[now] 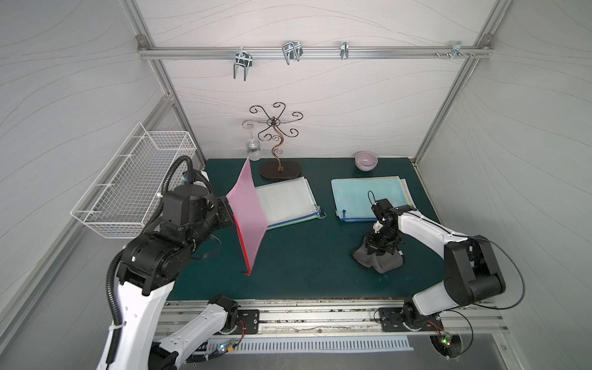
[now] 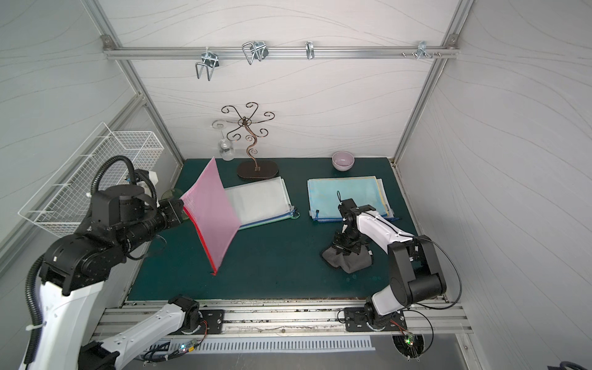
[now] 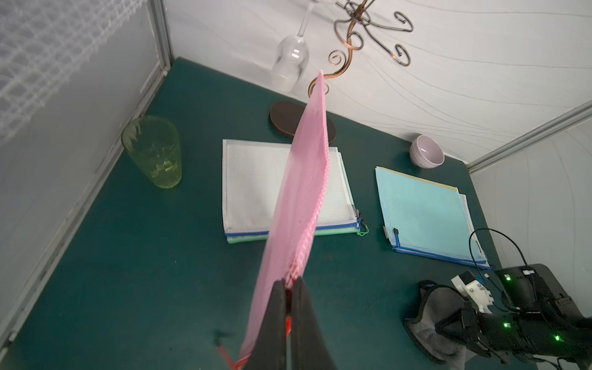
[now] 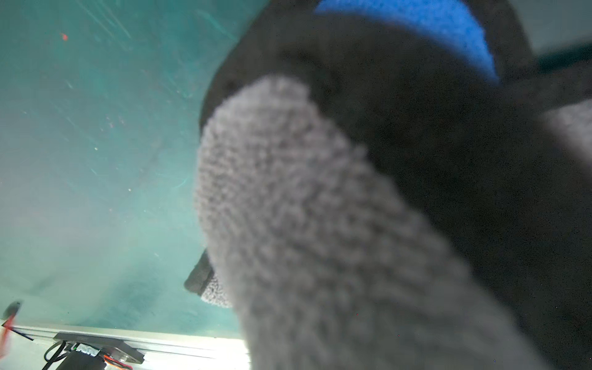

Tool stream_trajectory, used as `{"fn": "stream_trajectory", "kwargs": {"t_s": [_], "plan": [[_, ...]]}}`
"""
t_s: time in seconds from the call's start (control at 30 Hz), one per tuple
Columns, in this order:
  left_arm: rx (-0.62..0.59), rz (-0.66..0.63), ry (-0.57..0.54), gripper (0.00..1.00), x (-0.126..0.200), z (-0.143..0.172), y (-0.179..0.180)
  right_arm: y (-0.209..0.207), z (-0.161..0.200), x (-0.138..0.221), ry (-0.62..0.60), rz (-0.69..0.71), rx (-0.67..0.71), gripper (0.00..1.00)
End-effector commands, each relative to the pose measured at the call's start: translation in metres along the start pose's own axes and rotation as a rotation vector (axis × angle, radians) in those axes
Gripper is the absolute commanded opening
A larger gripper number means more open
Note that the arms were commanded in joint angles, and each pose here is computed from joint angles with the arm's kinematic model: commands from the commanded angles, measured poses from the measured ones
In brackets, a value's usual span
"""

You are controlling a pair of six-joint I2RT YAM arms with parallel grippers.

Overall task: Wipe the document bag
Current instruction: Adjust the document bag at the center of the board.

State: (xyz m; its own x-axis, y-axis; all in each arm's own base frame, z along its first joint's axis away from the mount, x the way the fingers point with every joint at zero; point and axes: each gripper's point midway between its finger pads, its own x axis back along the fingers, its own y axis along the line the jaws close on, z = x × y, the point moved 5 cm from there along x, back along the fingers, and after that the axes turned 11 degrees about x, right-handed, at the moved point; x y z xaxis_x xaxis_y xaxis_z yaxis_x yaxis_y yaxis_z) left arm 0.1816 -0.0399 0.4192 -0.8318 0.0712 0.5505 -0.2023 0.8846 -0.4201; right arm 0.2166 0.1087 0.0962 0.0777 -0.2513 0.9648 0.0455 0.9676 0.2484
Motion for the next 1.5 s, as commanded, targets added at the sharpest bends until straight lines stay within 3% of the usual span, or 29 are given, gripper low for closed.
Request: {"fn": "stream_trajectory", "kwargs": {"t_s": [0.0, 0.13, 0.33, 0.5, 0.67, 0.93, 0.97, 1.07, 1.23, 1.37, 1.47], "plan": [[-0.213, -0.008, 0.069, 0.00, -0.011, 0.006, -0.024, 0.000, 0.000, -0.005, 0.001, -0.010, -0.010, 0.00], [-0.299, 0.079, 0.214, 0.00, -0.052, 0.050, -0.073, -0.006, 0.002, -0.004, -0.009, -0.003, -0.032, 0.00], [-0.232, 0.267, 0.470, 0.00, -0.123, 0.170, -0.119, -0.021, -0.003, 0.015, -0.079, -0.003, -0.090, 0.00], [-0.366, 0.384, 0.656, 0.00, -0.143, 0.257, -0.157, -0.023, -0.010, 0.037, -0.161, 0.014, -0.092, 0.00], [-0.403, 0.468, 0.766, 0.00, -0.155, 0.306, -0.180, -0.021, -0.014, 0.049, -0.202, 0.021, -0.080, 0.00], [-0.407, 0.456, 0.816, 0.00, -0.168, 0.327, -0.184, -0.021, -0.008, 0.053, -0.212, 0.021, -0.073, 0.00], [-0.410, 0.453, 0.816, 0.05, -0.169, 0.328, -0.184, -0.021, -0.008, 0.054, -0.217, 0.019, -0.071, 0.00], [-0.413, 0.447, 0.805, 0.33, -0.169, 0.326, -0.183, -0.018, -0.008, 0.061, -0.233, 0.013, -0.057, 0.00], [-0.400, 0.408, 0.740, 0.49, -0.164, 0.308, -0.175, 0.002, -0.010, 0.077, -0.279, 0.001, 0.033, 0.00], [-0.247, 0.292, 0.712, 0.44, -0.173, 0.283, -0.138, 0.040, -0.013, 0.080, -0.276, -0.039, 0.158, 0.00], [-0.047, 0.171, 0.729, 0.21, -0.184, 0.272, -0.083, 0.075, -0.016, 0.075, -0.242, -0.053, 0.266, 0.00]]}}
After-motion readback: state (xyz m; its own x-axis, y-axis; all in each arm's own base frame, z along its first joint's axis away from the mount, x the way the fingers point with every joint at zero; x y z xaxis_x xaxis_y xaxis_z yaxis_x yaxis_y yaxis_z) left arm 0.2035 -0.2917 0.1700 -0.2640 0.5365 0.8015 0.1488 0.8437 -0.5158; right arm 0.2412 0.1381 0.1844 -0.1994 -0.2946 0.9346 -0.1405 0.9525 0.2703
